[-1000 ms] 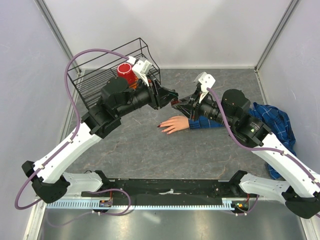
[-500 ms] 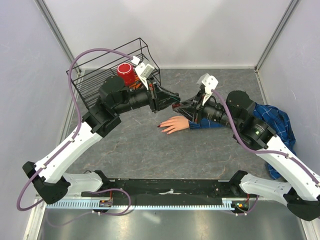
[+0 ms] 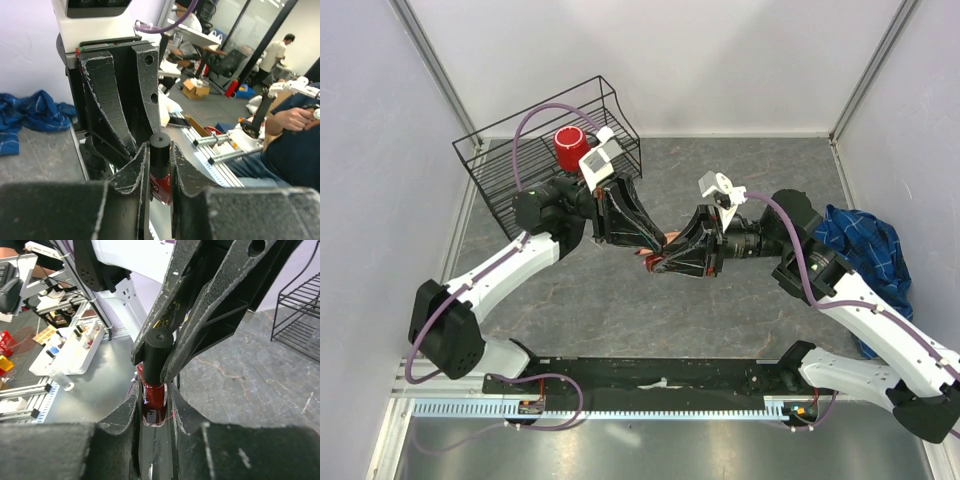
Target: Paint the nails
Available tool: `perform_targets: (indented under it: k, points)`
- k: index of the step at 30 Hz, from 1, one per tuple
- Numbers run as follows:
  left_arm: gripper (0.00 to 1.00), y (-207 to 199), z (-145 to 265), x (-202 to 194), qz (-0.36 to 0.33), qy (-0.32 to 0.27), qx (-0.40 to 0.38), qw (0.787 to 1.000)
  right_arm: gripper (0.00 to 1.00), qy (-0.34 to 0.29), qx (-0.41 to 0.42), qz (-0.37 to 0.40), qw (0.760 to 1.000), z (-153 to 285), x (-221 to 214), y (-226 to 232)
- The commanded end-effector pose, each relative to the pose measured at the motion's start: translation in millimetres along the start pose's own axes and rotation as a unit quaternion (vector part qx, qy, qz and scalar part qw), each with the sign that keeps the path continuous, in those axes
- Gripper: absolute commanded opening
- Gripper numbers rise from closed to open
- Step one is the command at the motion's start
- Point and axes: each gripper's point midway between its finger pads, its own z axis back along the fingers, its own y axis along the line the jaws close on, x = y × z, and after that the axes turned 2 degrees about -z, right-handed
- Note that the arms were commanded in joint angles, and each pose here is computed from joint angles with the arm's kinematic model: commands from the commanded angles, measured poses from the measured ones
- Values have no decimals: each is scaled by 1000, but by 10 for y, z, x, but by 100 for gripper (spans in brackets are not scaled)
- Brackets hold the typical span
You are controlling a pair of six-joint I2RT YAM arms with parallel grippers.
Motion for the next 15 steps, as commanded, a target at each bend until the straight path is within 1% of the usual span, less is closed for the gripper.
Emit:
perform_targets:
  k: [1,2,3,4,5,6,7,8,9,10,11,12,13,14,15]
  points:
    - [25,-38,143,-188,-63,65,-15,996,0,-66,25,122,990,16,592,272]
    - [33,93,167,-183,-46,59,7,997,0,-68,-1,122,990,18,614,179]
    - [39,123,199,-153,-50,55,22,997,0,-63,-16,121,991,14,594,108]
    - [50,30,195,-85,-74,51,32,995,0,-48,-36,126,990,28,549,29]
    - [55,210,224,-110,-61,46,79,994,0,-45,-58,127,989,35,553,-56]
    - [61,250,238,-78,-80,43,104,990,0,-38,-72,129,988,28,528,-132]
    - [67,189,240,3,-102,38,123,986,0,-27,-84,136,987,45,513,-177]
    - [69,266,280,4,-104,35,152,982,0,-24,-93,139,986,56,519,-203]
    - [73,275,295,22,-105,35,164,980,0,-20,-106,141,984,54,511,-272]
    - [90,258,295,62,-110,33,170,979,0,-13,-113,140,984,64,497,-293]
    - [95,252,302,90,-118,30,179,976,0,-10,-123,147,981,73,511,-338]
    - [98,267,320,72,-105,30,191,975,0,-9,-140,143,980,80,517,-403]
    - [100,273,331,109,-107,26,204,973,0,-8,-154,140,978,102,533,-438]
    - [100,334,371,165,-113,15,235,965,0,-6,-165,152,975,116,549,-482]
    - [100,366,401,169,-103,12,256,961,0,-4,-174,149,973,119,548,-517]
